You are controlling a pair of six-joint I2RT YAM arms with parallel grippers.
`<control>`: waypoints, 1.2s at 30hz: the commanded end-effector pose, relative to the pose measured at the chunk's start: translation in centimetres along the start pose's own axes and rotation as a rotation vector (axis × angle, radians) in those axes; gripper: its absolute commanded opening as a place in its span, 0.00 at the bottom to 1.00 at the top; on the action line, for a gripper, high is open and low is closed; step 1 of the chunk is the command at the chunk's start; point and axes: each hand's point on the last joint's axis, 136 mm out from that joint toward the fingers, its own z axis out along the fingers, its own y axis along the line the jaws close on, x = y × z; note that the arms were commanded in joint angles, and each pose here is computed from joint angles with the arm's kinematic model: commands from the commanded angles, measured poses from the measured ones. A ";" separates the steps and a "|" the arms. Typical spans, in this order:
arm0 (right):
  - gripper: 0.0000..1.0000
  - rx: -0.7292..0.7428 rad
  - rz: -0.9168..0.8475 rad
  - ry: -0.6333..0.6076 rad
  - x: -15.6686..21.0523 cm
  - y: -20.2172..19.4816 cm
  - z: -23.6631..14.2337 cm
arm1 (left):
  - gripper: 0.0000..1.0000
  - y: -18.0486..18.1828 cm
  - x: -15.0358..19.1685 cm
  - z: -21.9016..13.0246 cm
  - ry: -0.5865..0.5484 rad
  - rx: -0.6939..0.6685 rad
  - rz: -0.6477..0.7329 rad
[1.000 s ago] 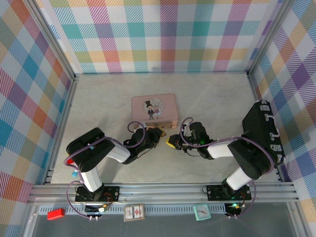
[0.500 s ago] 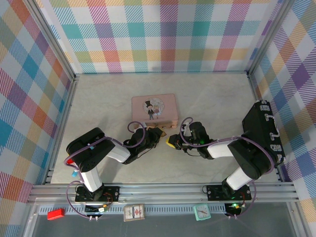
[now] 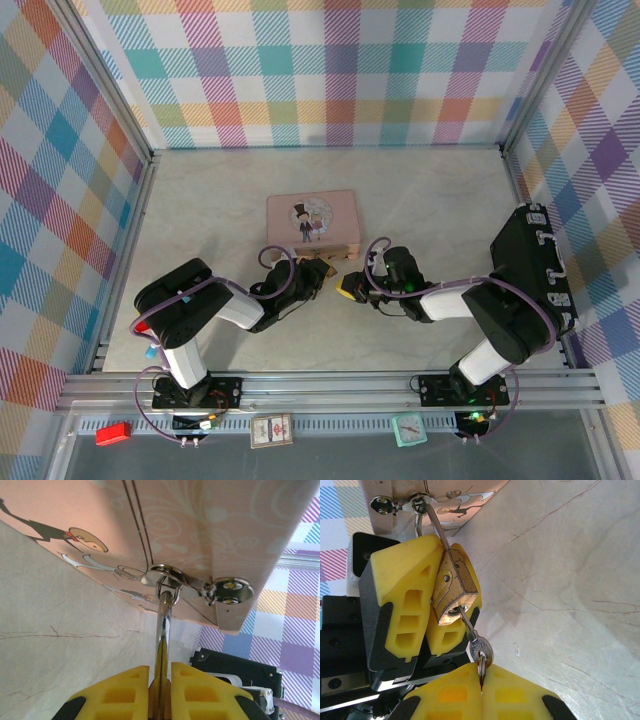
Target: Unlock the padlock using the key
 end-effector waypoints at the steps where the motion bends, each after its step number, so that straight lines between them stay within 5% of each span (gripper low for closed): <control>1: 0.00 -0.094 -0.096 -0.071 -2.2 4.0 -0.4 | 0.00 -1.2 3.3 -0.1 0.123 0.042 0.013; 36: 0.00 -0.073 -0.080 -0.103 -4.9 4.8 -1.2 | 0.00 -2.6 5.2 0.1 0.160 0.044 0.055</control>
